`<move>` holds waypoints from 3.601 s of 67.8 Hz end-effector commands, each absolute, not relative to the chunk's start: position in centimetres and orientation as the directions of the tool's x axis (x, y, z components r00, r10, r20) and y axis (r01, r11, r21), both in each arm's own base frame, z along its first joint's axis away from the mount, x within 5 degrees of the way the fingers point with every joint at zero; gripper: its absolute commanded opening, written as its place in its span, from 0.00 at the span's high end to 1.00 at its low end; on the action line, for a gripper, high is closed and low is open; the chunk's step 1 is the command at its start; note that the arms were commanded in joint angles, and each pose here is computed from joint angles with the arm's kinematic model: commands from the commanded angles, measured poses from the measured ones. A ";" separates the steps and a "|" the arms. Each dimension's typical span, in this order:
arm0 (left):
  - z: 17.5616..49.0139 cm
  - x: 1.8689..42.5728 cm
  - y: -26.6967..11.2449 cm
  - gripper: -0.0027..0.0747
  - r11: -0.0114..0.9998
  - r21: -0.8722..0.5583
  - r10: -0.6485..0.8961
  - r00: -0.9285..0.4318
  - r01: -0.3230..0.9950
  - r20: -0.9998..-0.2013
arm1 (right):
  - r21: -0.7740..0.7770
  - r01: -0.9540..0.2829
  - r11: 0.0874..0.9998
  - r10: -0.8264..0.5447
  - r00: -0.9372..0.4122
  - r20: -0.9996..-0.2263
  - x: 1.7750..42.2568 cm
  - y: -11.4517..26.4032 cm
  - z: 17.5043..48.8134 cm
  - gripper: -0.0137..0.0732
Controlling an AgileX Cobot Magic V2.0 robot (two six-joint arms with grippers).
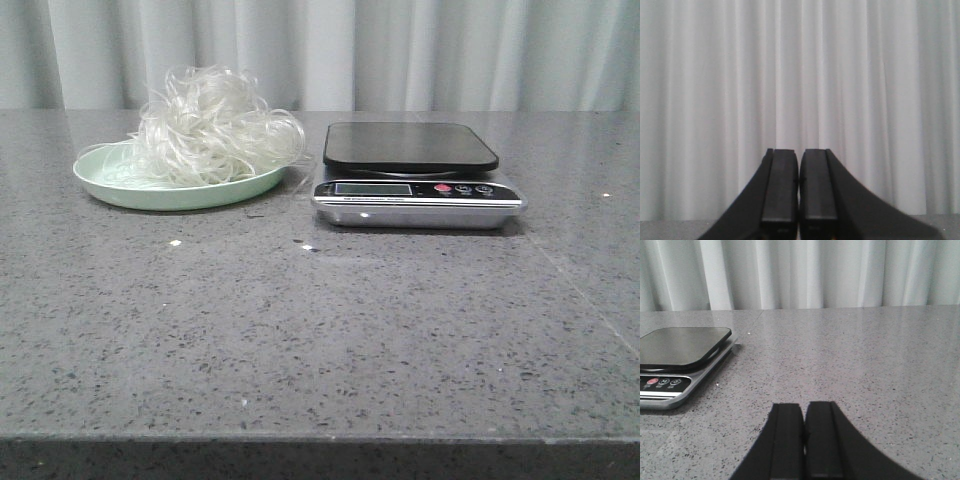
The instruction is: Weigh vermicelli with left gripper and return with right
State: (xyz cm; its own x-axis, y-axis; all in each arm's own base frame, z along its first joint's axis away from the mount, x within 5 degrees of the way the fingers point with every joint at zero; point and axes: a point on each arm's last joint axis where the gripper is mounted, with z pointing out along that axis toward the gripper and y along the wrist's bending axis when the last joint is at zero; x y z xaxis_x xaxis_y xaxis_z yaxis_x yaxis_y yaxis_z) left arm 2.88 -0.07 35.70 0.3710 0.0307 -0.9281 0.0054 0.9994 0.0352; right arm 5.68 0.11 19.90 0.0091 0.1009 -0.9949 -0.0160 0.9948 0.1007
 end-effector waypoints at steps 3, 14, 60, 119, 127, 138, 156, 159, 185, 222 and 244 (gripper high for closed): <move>41.6 3.8 -0.2 0.79 0.999 0.034 0.028 0.302 0.015 -0.953 | 0.096 -0.011 0.995 0.097 0.118 -0.988 5.5 0.0 21.0 0.67; 44.1 7.0 -0.3 0.78 0.999 0.033 0.029 0.119 0.031 -0.992 | 0.096 -0.011 0.995 0.097 0.118 -0.988 5.5 0.0 21.0 0.67; 43.0 23.4 -7.1 0.27 0.921 -0.001 0.143 -0.339 0.390 -0.930 | 0.096 -0.011 0.995 0.097 0.116 -0.989 5.5 0.0 21.0 0.67; 33.2 37.6 -16.0 0.20 0.870 -0.130 0.194 -0.573 0.475 -0.797 | 0.096 -0.011 0.995 0.097 0.116 -0.989 5.5 0.0 21.0 0.67; 32.0 38.2 -16.4 0.20 0.871 -0.131 0.198 -0.582 0.474 -0.789 | 0.096 -0.011 0.995 0.097 0.116 -0.989 5.5 0.0 21.0 0.67; 31.9 38.5 -16.4 0.22 0.874 -0.103 0.213 -0.565 0.474 -0.797 | 0.096 -0.011 0.995 0.097 0.116 -0.989 5.5 0.0 21.0 0.67; 31.8 38.4 -16.4 0.31 0.873 -0.106 0.218 -0.574 0.477 -0.790 | 0.096 -0.011 0.995 0.097 0.116 -0.989 5.5 0.0 21.0 0.67; 31.8 38.4 -16.4 0.35 0.873 -0.107 0.217 -0.574 0.477 -0.790 | 0.096 -0.011 0.995 0.097 0.116 -0.989 5.5 0.0 21.0 0.67; 32.9 38.2 -16.4 0.78 0.868 -0.108 0.215 -0.564 0.484 -0.797 | 0.096 -0.011 0.995 0.097 0.116 -0.989 5.5 0.0 21.0 0.67; 42.7 34.8 -15.4 0.79 0.852 -0.069 0.145 -0.360 0.519 -0.921 | 0.096 -0.011 0.995 0.097 0.112 -0.989 5.5 0.0 21.0 0.67; 49.2 31.8 -18.9 0.79 0.786 -0.032 0.077 -0.149 0.617 -0.986 | 0.096 -0.011 0.995 0.097 0.107 -0.990 5.5 0.0 20.9 0.67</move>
